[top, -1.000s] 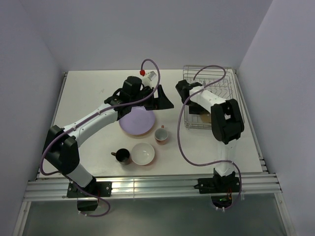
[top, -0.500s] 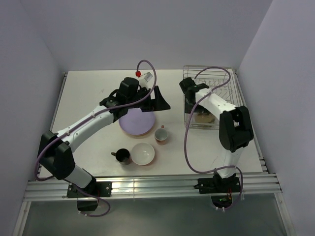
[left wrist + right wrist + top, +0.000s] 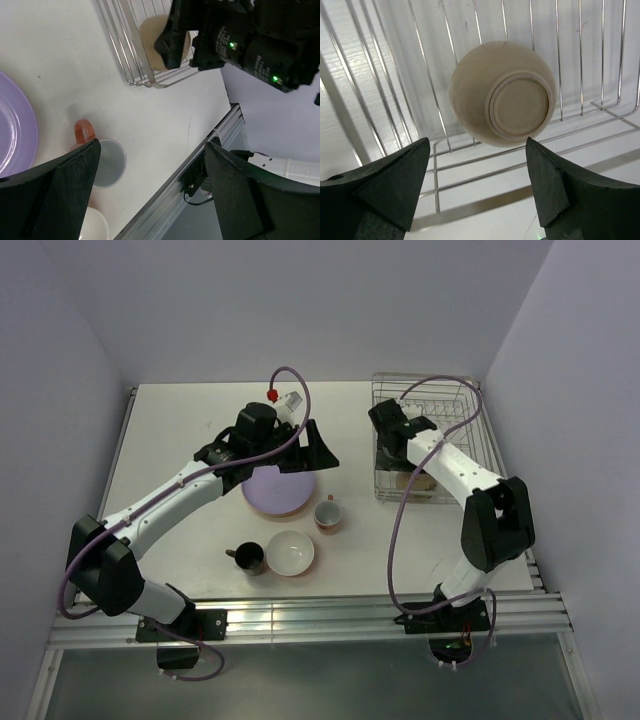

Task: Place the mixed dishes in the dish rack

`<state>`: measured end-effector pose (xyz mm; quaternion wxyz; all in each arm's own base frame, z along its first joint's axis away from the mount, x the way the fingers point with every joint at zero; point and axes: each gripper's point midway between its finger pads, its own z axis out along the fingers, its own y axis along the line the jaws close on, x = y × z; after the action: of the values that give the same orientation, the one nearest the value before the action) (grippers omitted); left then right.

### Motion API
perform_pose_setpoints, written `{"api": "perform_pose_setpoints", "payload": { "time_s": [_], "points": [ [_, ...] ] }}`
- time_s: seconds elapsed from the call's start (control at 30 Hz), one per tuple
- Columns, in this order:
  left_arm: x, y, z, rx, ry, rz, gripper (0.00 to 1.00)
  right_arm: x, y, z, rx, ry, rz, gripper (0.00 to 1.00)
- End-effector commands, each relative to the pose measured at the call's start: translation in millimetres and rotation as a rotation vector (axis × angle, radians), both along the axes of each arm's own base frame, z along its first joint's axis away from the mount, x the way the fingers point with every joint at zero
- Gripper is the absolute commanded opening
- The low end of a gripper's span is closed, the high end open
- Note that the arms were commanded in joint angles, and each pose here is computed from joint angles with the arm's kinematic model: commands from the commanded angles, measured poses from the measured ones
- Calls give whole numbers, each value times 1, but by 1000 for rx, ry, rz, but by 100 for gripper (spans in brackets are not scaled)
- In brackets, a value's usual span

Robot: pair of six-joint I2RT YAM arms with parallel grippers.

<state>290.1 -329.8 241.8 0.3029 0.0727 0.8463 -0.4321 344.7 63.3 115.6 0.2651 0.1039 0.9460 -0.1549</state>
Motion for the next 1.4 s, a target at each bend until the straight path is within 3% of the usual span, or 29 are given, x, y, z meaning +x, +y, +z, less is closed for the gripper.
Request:
{"api": "perform_pose_setpoints", "payload": {
  "time_s": [0.0,0.03,0.1,0.13,0.17,0.2,0.63,1.37],
  "points": [
    [1,4,16,-12,-58,4,91,-6,2,19,28,-73,-13,84],
    [2,4,14,-10,-59,4,91,-9,3,16,35,-64,-7,81],
    [2,4,12,-7,-56,9,91,-11,6,15,58,-54,4,56],
    [2,4,12,-8,-54,6,91,-12,7,12,61,-44,8,40],
    [2,4,12,-6,-54,7,91,-13,8,8,61,-31,10,12],
    [2,4,11,-6,-54,6,91,-13,10,5,69,-21,12,0],
    [3,5,7,14,-56,3,91,-12,-9,-47,-5,107,-49,0],
    [0,9,-7,49,-51,-13,91,44,-72,-48,-98,67,-218,0]
  ]
}}
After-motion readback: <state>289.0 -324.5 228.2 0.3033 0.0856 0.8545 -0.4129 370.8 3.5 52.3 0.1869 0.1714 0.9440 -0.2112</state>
